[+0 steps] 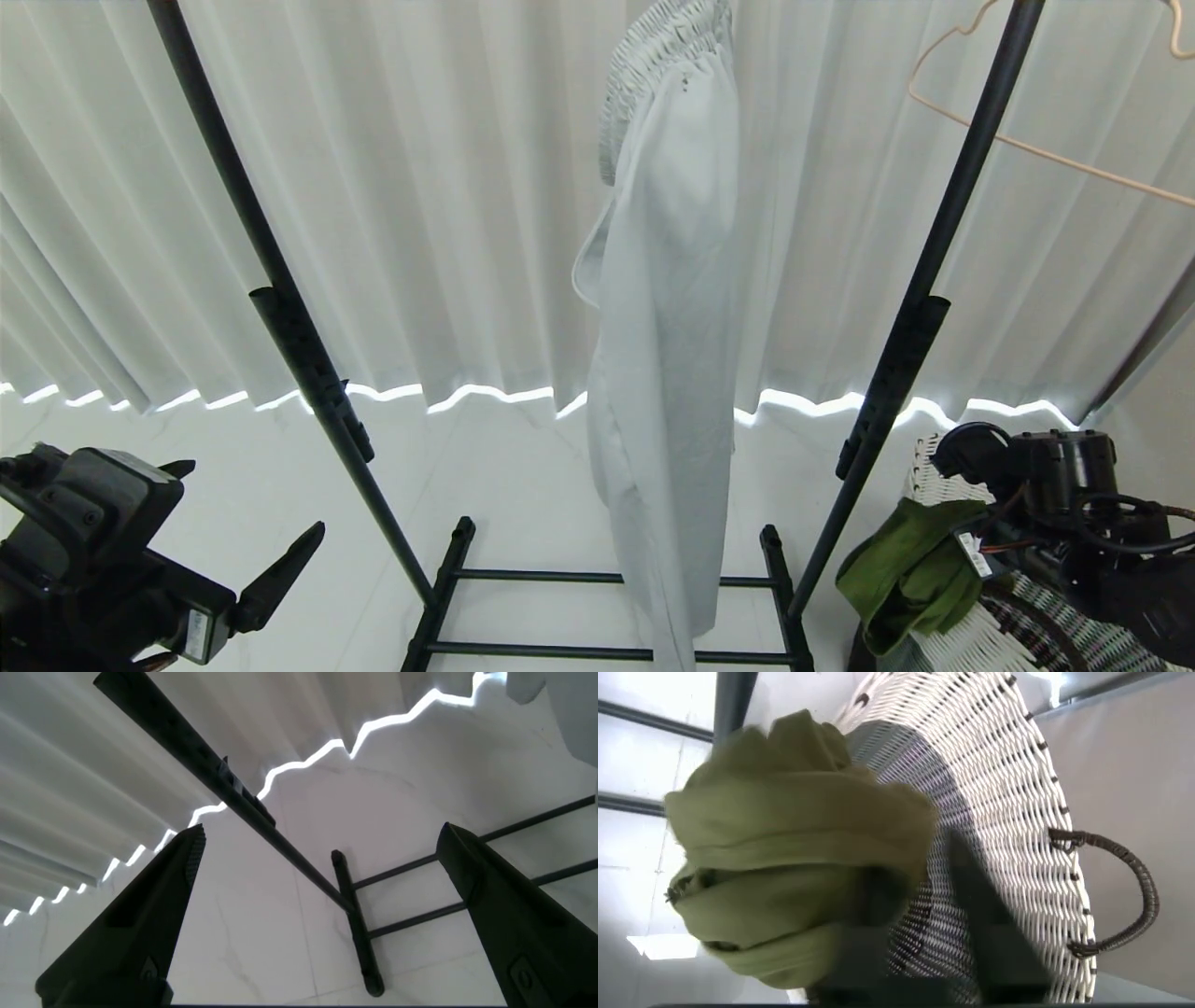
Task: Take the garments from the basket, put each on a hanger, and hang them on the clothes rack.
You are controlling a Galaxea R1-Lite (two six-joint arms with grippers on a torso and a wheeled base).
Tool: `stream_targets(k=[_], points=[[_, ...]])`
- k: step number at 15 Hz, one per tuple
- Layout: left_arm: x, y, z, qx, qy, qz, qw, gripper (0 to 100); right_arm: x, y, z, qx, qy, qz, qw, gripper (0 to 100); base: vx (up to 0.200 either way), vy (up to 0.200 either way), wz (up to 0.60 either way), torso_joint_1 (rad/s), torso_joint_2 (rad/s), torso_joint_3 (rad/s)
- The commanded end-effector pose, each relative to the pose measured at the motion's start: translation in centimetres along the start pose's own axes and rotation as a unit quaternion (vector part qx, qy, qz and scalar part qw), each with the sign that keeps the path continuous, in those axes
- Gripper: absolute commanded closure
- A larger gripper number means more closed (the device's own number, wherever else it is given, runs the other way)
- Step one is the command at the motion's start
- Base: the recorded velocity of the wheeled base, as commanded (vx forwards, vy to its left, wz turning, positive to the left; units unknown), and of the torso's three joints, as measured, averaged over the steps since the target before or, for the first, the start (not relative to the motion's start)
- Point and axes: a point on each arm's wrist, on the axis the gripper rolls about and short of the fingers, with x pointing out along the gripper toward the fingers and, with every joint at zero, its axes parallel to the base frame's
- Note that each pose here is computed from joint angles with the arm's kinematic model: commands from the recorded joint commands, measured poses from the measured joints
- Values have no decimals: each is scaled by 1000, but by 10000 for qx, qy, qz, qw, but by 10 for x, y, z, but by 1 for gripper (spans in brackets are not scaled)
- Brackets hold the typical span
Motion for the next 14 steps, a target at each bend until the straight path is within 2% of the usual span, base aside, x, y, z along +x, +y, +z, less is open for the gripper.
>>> stream_targets(k=[1,3,6,9,11,14], points=[[-1,-1,-2,-9,25,-9,10000,0,-7,-1,4,31,-175,-3,9998,100,0,0,0,0,0,0],[-1,-1,-3,-8,46,-20,10000,0,-13,-2,9,64,-325,-24,9994,100,0,0,0,0,0,0],[-2,-2,-4,-8,49,-30,10000,0,-36,-13,28,-27,-885,-156,9959,100,0,0,0,0,0,0],[-2,-3,-6,-7,89,-52,9999,0,-57,-31,54,-172,-1528,-422,9872,100,0,0,0,0,0,0],[-3,-4,-8,2,123,-70,9999,0,-73,-33,70,-204,-1925,-446,9801,100,0,0,0,0,0,0],[-3,-4,-8,2,133,-67,9999,0,-105,-40,96,-282,-2285,-315,9726,100,-200,0,0,6,-1,1]])
